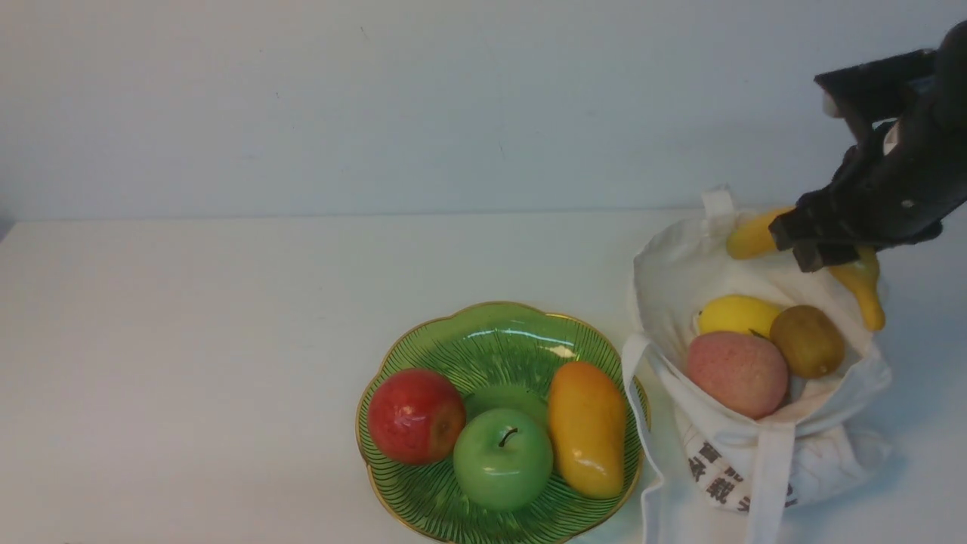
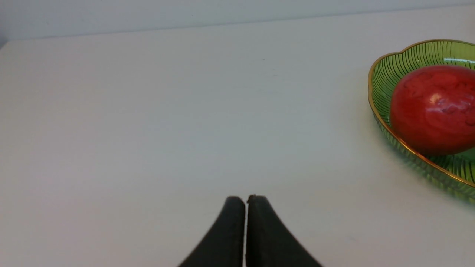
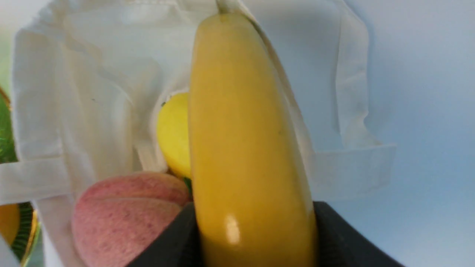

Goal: Take the fruit out of the cloth bag on the white table and place them on a plate.
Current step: 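Take the banana out of the bag and place it in the fruit dish with the right gripper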

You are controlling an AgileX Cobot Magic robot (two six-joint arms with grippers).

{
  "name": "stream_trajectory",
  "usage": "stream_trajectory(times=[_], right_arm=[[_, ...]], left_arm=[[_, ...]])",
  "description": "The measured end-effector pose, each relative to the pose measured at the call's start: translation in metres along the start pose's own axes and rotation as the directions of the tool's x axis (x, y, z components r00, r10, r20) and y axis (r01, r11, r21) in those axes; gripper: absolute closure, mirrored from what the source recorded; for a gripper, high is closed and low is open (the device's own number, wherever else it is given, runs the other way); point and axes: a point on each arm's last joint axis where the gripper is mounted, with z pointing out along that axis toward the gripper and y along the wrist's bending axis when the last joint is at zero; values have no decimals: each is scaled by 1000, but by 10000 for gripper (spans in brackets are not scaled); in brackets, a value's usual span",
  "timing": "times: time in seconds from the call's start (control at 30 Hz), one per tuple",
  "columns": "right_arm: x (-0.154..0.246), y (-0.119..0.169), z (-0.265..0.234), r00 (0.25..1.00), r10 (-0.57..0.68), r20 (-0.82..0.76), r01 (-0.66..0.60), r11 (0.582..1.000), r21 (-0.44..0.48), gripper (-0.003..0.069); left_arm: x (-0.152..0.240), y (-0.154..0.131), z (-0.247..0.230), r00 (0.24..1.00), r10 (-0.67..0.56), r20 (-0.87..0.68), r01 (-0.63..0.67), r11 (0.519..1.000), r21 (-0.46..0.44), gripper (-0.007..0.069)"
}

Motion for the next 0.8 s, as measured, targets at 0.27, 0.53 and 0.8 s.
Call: stream_trajectory(times=[0.27, 0.53, 0.8], right_arm=[[10, 15, -48, 998, 48, 27, -44, 988, -149, 333], [1, 92, -55, 991, -2, 130, 65, 874, -481, 333], [-12, 158, 18, 986, -13, 167, 99, 847, -522, 333]], left_arm=[[0, 0, 0, 1000, 0, 0, 0, 1000, 0, 633], [0, 0, 0, 1000, 0, 0, 0, 1000, 0, 633], [0, 0, 0, 1000, 0, 0, 0, 1000, 0, 633]])
